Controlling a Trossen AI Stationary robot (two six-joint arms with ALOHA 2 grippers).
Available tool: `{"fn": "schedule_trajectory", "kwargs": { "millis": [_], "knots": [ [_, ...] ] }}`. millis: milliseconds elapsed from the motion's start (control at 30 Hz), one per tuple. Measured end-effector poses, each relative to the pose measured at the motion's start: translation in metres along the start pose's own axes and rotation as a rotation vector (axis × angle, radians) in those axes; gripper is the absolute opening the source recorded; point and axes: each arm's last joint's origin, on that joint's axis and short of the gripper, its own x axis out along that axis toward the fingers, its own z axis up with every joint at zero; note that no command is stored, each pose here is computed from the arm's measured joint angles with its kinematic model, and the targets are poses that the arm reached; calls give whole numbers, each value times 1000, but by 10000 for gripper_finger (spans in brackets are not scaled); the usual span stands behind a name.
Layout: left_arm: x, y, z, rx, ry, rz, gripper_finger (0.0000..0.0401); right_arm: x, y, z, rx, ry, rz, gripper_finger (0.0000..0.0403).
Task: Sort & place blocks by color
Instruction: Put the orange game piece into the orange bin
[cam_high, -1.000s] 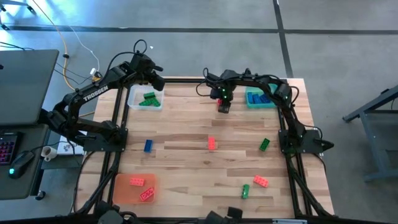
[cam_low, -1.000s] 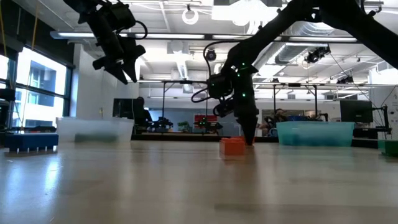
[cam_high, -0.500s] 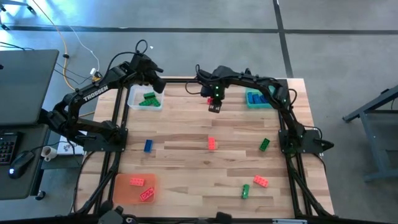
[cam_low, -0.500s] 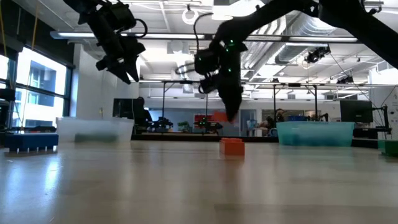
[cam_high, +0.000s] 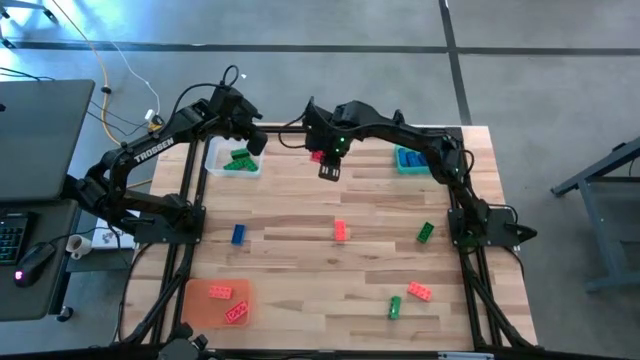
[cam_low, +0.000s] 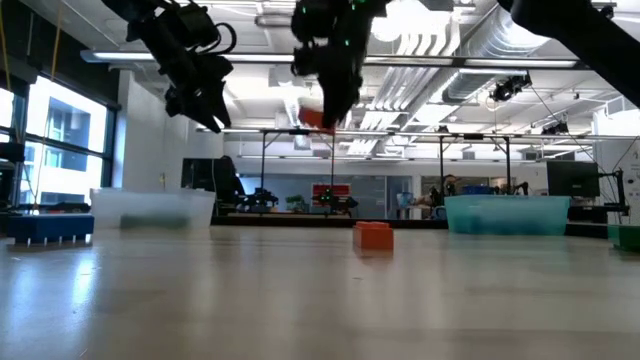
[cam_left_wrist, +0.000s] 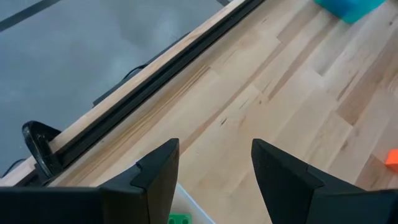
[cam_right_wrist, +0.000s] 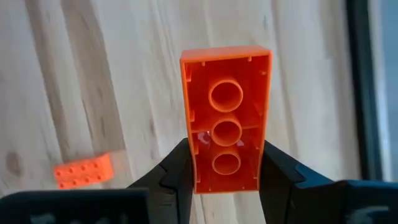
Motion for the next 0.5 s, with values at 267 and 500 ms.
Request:
{"fn": "schedule_trajectory", "kwargs": {
  "millis": [267,500],
  "knots": [
    [1,-6,5,26,-54,-29,188,-55,14,-11,59,-117,-54,109],
    [1,-24,15,87,-154,-181,188,-107,25,-27,90,-230,-134,109]
  ]
}}
